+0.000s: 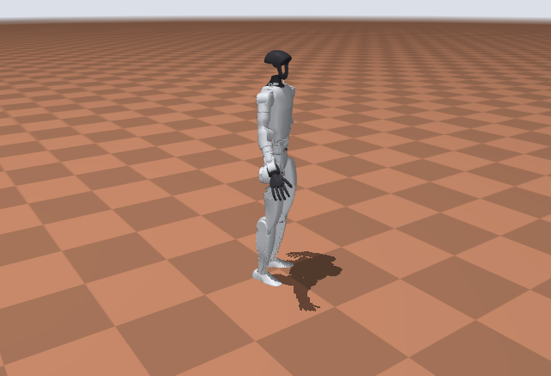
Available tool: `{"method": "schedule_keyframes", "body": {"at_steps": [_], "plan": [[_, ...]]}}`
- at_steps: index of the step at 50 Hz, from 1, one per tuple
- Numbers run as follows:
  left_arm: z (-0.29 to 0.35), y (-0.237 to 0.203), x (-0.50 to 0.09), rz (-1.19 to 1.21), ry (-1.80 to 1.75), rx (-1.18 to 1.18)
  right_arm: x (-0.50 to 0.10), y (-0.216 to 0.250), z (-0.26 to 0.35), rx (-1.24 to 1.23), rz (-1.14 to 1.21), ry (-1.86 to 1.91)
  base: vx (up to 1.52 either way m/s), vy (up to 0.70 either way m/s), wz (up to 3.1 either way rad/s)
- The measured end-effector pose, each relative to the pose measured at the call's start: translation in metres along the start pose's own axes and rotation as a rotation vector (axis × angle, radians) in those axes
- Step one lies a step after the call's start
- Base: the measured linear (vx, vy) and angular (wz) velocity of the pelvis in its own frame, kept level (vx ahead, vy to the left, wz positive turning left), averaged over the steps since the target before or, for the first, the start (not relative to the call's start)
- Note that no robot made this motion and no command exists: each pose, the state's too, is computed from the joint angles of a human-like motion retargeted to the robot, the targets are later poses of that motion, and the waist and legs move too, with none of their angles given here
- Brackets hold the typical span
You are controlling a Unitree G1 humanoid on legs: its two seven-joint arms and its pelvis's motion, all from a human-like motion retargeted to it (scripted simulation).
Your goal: Upper body actions
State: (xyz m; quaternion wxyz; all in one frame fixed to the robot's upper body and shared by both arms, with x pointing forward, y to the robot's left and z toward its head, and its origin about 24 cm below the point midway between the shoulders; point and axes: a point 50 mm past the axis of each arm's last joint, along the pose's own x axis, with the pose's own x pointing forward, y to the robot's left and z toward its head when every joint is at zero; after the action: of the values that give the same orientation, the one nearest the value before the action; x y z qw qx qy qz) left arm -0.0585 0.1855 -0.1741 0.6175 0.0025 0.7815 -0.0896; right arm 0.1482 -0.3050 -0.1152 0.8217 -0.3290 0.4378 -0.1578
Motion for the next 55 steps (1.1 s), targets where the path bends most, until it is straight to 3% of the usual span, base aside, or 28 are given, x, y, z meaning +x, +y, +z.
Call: {"method": "schedule_keyframes", "body": {"at_steps": [8, 12, 17, 23, 26, 29, 34, 38, 42, 45, 50, 52, 55], "plan": [[0.021, -0.005, 0.0, 0.0, -0.095, 0.06, -0.106, 0.107, -0.126, -0.297, 0.5, 0.51, 0.01, 0.01, 0.09], [0.022, -0.006, 0.0, 0.013, -0.102, 0.077, -0.16, 0.137, -0.153, -0.211, 0.823, 0.758, 0.02, -0.01, -0.46], [0.014, -0.006, 0.001, 0.014, -0.064, 0.138, -0.156, 0.137, -0.149, 0.256, 0.67, 0.894, 0.0, 0.0, 1.38], [0.033, 0.015, -0.008, -0.032, -0.125, 0.091, -0.108, 0.113, -0.12, 0.441, 0.593, 0.811, -0.01, 0.01, -0.66], [0.048, 0.084, -0.035, 0.147, -0.205, 0.042, -0.071, 0.075, -0.107, 0.505, 0.469, 0.724, 0.0, 0.0, 0.0], [0.057, 0.172, -0.093, 0.427, -0.296, -0.108, -0.03, 0.008, -0.091, 0.584, 0.254, 0.619, 0.02, 0.0, 0.01], [0.075, 0.281, -0.244, 0.869, -0.617, -0.477, 0.009, -0.163, -0.041, 0.715, -0.194, 0.305, 0.03, 0.02, 0.1], [0.106, 0.306, -0.378, 1.194, -0.989, -0.633, -0.019, -0.309, 0.036, 0.743, -0.584, -0.043, 0.03, 0.1, 0.04], [0.136, 0.284, -0.508, 1.439, -1.37, -0.599, -0.094, -0.41, 0.134, 0.699, -0.919, -0.43, -0.08, 0.1, -0.1], [0.162, 0.237, -0.589, 1.626, -1.616, -0.449, -0.159, -0.437, 0.21, 0.598, -1.098, -0.716, 0.05, 0.04, -0.05], [0.201, 0.112, -0.681, 2.047, -1.897, 0.105, -0.276, -0.419, 0.31, 0.21, -1.382, -1.164, 0.06, 0.02, -0.06], [0.203, 0.066, -0.699, 2.326, -1.894, 0.269, -0.325, -0.403, 0.329, -0.008, -1.612, -1.276, 0.01, 0.03, -0.06], [0.198, 0.006, -0.705, 2.884, -1.89, 0.219, -0.383, -0.381, 0.328, -0.201, -2.144, -1.357, 0.11, 0.01, -0.06]]}}
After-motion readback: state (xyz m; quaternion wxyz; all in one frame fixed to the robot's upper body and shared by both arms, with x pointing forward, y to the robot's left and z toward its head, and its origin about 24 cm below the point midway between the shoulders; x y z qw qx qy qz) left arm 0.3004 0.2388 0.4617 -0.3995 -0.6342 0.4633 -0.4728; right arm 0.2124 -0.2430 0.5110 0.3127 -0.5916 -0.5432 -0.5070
